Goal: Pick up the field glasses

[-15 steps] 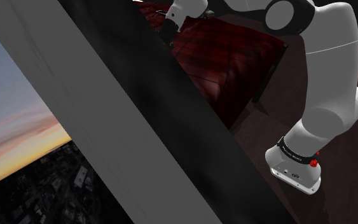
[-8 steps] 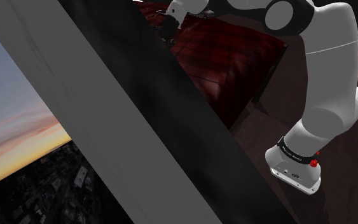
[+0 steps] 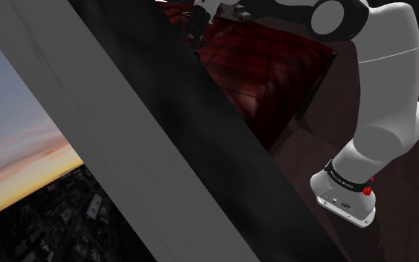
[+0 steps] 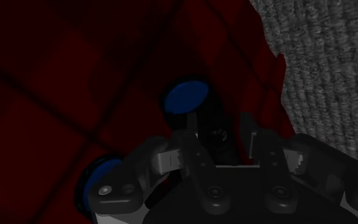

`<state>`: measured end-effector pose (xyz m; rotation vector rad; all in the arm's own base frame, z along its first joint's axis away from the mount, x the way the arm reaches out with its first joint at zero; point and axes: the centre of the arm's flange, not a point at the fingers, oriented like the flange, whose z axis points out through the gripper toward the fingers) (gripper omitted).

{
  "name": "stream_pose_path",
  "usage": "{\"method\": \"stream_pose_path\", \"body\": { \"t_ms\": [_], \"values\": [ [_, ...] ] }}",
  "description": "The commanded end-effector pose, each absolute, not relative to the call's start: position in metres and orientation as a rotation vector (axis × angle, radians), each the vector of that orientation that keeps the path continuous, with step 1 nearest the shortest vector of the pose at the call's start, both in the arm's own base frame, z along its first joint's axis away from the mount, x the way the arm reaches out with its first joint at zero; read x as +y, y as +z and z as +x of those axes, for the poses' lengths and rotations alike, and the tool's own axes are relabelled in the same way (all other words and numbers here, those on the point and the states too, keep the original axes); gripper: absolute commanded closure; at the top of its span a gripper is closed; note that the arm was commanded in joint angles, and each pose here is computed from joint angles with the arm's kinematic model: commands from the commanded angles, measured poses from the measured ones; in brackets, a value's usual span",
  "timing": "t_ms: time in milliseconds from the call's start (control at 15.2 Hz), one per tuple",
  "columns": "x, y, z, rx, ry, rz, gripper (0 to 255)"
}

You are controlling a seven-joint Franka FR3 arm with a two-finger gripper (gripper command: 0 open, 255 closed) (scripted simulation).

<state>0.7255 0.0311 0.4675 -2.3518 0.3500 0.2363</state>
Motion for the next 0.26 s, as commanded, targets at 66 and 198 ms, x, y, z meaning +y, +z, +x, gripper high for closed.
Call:
{"method": "stream_pose_path", "body": {
  "t_ms": [66, 198],
  "values": [
    [0.031, 0.4853, 0.7257, 0.349, 0.235, -2.351, 255],
    [0.031, 0.486, 0.7257, 0.349, 0.235, -2.352, 255]
  ]
}}
